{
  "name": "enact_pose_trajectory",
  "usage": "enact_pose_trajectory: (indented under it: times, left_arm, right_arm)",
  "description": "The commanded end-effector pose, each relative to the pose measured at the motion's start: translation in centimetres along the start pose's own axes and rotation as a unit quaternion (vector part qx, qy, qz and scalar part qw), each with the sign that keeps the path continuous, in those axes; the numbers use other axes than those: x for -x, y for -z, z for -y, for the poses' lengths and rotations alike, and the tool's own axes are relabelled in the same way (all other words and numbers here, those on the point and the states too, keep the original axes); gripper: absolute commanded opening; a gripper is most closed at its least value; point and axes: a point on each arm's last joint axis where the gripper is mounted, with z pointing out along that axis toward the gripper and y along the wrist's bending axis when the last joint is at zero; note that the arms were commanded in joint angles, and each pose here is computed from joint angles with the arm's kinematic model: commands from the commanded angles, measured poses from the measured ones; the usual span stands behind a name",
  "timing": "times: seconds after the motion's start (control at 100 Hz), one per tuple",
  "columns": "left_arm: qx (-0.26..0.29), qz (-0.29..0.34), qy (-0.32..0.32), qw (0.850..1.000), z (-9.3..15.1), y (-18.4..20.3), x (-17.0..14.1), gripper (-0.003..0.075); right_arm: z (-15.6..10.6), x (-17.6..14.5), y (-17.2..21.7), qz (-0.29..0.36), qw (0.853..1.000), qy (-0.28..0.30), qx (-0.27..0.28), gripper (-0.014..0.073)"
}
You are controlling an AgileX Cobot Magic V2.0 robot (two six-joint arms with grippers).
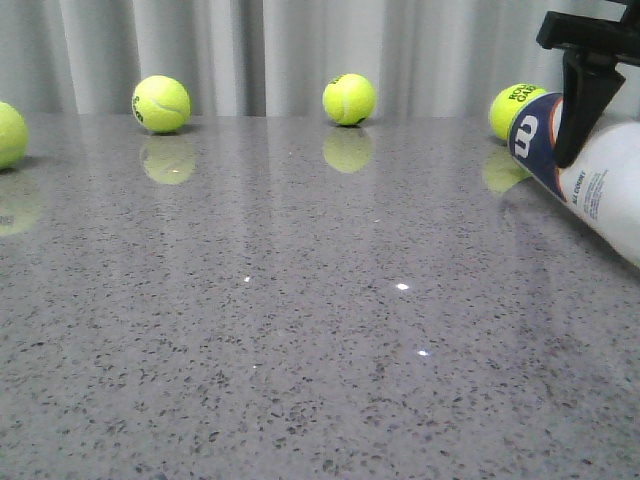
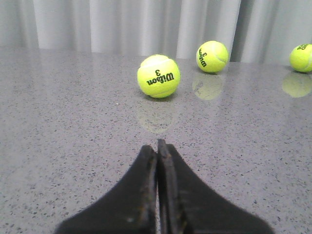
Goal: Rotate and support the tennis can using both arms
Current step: 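Grasp the white Wilson can with the right gripper and lift it, then swing the held can across and lower it flat onto the table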
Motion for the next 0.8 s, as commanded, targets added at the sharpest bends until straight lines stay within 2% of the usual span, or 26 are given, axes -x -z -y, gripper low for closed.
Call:
enact_pose_trajectory:
  times: [0.0, 0.21, 0.35, 0.47, 0.54, 0.61, 0.68, 0.73, 0.75, 0.76, 0.77, 0.79]
  left_arm:
    - [-0.003, 0.033, 0.002, 0.999, 0.0, 0.0, -0.7, -0.0021]
    - [-0.003, 0.033, 0.002, 0.999, 0.0, 0.0, -0.7, -0.0021]
    - [-0.003, 0.033, 0.002, 0.999, 0.0, 0.0, -0.7, -0.0021]
    - [-0.003, 0.033, 0.002, 0.999, 0.0, 0.0, -0.7, -0.0021]
    - [-0.003, 0.033, 0.002, 0.999, 0.0, 0.0, -0.7, -0.0021]
    - [-0.003, 0.033, 0.002, 0.999, 0.0, 0.0, -0.7, -0.0021]
    - [-0.003, 0.033, 0.002, 0.999, 0.0, 0.0, -0.7, -0.0021]
    - [-0.003, 0.033, 0.002, 0.999, 0.0, 0.0, -0.7, -0.0021]
    - [-0.003, 0.033, 0.002, 0.999, 0.0, 0.0, -0.7, -0.0021]
    - [-0.003, 0.033, 0.002, 0.999, 0.0, 0.0, -0.7, -0.0021]
    - [-0.003, 0.033, 0.002, 0.999, 0.0, 0.0, -0.7, -0.0021]
    - [-0.003, 0.033, 0.002, 0.999, 0.0, 0.0, -0.7, -0.0021]
  right_arm:
    - [-0.6, 0.5, 1.9, 0.038, 0.999, -0.001, 0.019, 0.0365]
    - [-2.1, 0.4, 2.9, 0.041, 0.998, 0.037, 0.015, 0.0351]
    - [-4.8, 0.4, 4.7, 0.055, 0.992, 0.115, 0.013, 0.0352]
    - [-7.4, 0.2, 5.7, 0.065, 0.973, 0.219, 0.023, 0.0351]
    - [-8.8, 0.0, 6.0, 0.07, 0.953, 0.294, 0.029, 0.0351]
    - [-10.0, -0.3, 5.9, 0.076, 0.923, 0.376, 0.032, 0.0351]
    - [-11.0, -0.8, 5.7, 0.079, 0.883, 0.461, 0.033, 0.0351]
    - [-11.7, -1.2, 5.4, 0.077, 0.844, 0.531, 0.032, 0.0351]
    - [-11.8, -1.3, 5.3, 0.075, 0.833, 0.547, 0.032, 0.0351]
    - [-12.0, -1.4, 5.3, 0.073, 0.816, 0.572, 0.031, 0.0351]
    - [-12.0, -1.4, 5.2, 0.072, 0.816, 0.572, 0.031, 0.0351]
    - [-12.2, -1.6, 5.1, 0.069, 0.8, 0.596, 0.031, 0.0351]
